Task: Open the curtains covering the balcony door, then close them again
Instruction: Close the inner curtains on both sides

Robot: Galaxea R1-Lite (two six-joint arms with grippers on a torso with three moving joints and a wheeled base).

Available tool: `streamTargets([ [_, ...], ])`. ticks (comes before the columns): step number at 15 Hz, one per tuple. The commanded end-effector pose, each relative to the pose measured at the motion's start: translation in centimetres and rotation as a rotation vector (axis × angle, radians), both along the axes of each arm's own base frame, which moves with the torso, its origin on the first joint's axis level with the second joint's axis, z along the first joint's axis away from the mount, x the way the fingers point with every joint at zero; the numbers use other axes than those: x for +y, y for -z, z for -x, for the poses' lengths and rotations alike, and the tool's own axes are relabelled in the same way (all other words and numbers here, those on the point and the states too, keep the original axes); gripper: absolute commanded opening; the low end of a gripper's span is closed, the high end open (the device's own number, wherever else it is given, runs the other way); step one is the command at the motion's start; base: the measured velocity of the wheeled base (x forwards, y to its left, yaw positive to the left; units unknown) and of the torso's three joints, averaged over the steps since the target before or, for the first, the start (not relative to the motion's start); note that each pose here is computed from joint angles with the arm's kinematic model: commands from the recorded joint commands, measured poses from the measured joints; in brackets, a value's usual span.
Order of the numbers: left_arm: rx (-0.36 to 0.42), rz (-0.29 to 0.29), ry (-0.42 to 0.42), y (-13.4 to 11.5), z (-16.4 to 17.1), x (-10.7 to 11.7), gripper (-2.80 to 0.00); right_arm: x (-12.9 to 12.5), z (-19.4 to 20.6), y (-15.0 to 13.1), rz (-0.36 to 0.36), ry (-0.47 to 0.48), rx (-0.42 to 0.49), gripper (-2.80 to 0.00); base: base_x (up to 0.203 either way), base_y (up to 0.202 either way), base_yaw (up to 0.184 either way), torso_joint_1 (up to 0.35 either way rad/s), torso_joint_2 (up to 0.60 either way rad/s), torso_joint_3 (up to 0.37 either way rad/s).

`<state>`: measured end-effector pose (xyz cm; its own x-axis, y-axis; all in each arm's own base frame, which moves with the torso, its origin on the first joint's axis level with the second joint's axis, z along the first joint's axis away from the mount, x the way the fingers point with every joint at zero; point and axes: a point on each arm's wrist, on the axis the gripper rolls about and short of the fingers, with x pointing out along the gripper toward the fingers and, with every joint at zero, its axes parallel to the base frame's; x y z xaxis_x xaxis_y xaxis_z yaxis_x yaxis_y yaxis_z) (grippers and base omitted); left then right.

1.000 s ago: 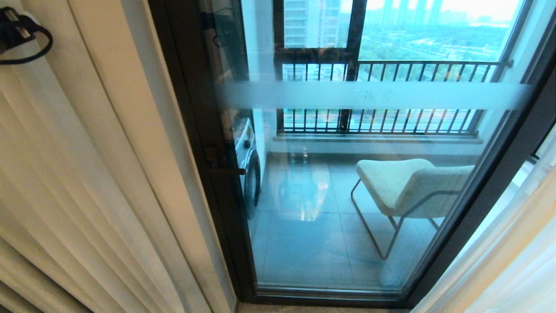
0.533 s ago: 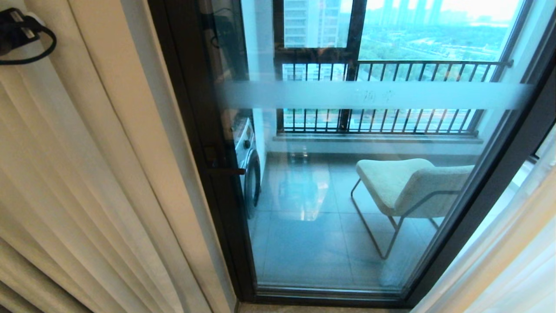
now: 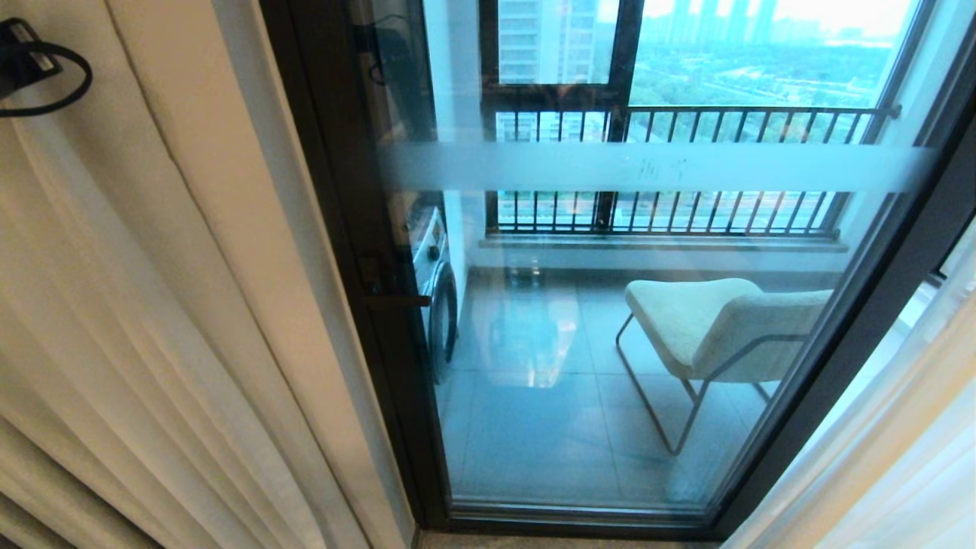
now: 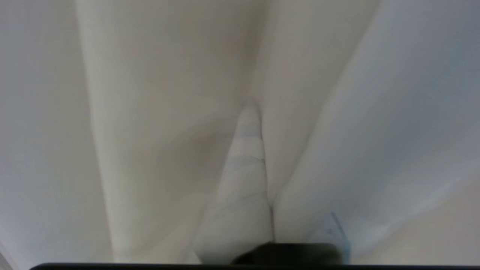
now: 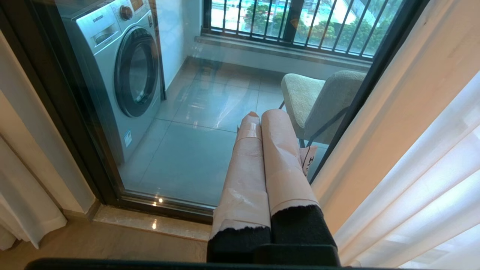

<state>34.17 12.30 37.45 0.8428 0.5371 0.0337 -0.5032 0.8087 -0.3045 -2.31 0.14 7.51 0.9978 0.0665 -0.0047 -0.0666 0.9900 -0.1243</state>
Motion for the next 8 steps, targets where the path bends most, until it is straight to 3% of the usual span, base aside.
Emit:
streamTargets([
  [1, -0.006, 0.000, -0.006, -0.2, 0.2, 0.1, -2.80, 0.0, 0.0, 0.0, 0.001, -0.001, 0.001, -2.80, 0.000, 0.000, 0.000, 0.000, 0.00, 0.000],
  [8, -0.039, 0.005, -0.007, -1.2, 1.4, -0.2, -2.80, 0.0, 0.0, 0.0, 0.001, -0.001, 0.001, -2.80, 0.000, 0.000, 0.000, 0.000, 0.00, 0.000],
])
